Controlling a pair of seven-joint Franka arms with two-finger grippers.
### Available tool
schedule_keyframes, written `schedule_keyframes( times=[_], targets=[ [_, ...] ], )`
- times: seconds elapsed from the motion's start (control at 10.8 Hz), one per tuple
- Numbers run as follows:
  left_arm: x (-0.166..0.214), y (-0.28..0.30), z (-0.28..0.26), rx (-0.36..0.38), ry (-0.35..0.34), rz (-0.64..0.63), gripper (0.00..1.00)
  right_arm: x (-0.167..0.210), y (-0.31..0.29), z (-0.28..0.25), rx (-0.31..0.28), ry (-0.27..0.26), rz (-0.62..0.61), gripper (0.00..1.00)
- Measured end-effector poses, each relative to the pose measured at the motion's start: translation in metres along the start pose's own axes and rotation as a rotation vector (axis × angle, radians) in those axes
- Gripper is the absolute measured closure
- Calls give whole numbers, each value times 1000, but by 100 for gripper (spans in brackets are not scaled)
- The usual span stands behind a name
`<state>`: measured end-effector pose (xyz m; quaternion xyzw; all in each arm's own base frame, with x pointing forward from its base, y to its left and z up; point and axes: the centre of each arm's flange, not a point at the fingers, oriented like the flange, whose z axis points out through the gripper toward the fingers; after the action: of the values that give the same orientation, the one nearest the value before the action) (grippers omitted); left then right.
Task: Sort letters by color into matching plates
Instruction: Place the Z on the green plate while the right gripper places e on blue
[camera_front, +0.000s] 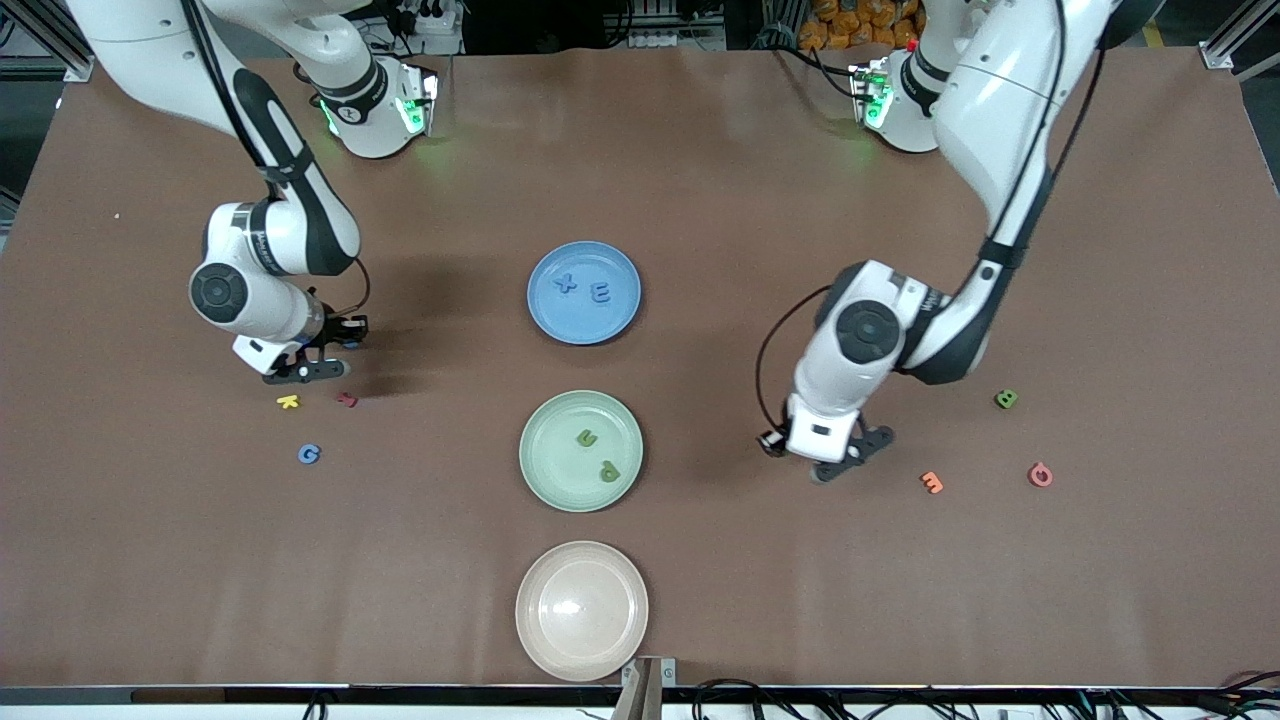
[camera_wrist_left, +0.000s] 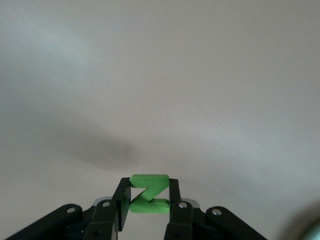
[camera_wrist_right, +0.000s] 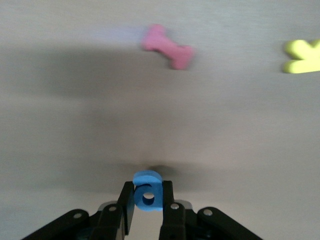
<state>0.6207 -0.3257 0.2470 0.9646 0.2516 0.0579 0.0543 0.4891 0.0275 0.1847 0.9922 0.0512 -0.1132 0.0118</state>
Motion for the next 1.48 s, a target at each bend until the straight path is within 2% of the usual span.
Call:
schedule_keyframes(
  times=[0.37,0.55,0.83,1.01,1.11,1.2,1.48],
  targets=[
    [-82,62,-4,-54,-51,35,65,-8,-121,-22,1,4,133,74],
    [-106,87,-5,-82,-52,31,65,-15,-174,-32,14,22,208,74],
    [-137,123,-14,-243,-11,-32,65,-26,-253,-54,71,39,301,74],
    [-150,135,-14,-341,32,-92,65,-36,-296,-67,84,35,345,74],
    [-154,137,-12,-361,48,-113,62,-41,-312,-69,89,36,364,74],
    [-159,139,-10,-362,53,-112,52,-45,-325,-69,92,34,379,74],
    [-156,136,-5,-352,66,-117,12,-51,-349,-63,103,28,403,74]
  ],
)
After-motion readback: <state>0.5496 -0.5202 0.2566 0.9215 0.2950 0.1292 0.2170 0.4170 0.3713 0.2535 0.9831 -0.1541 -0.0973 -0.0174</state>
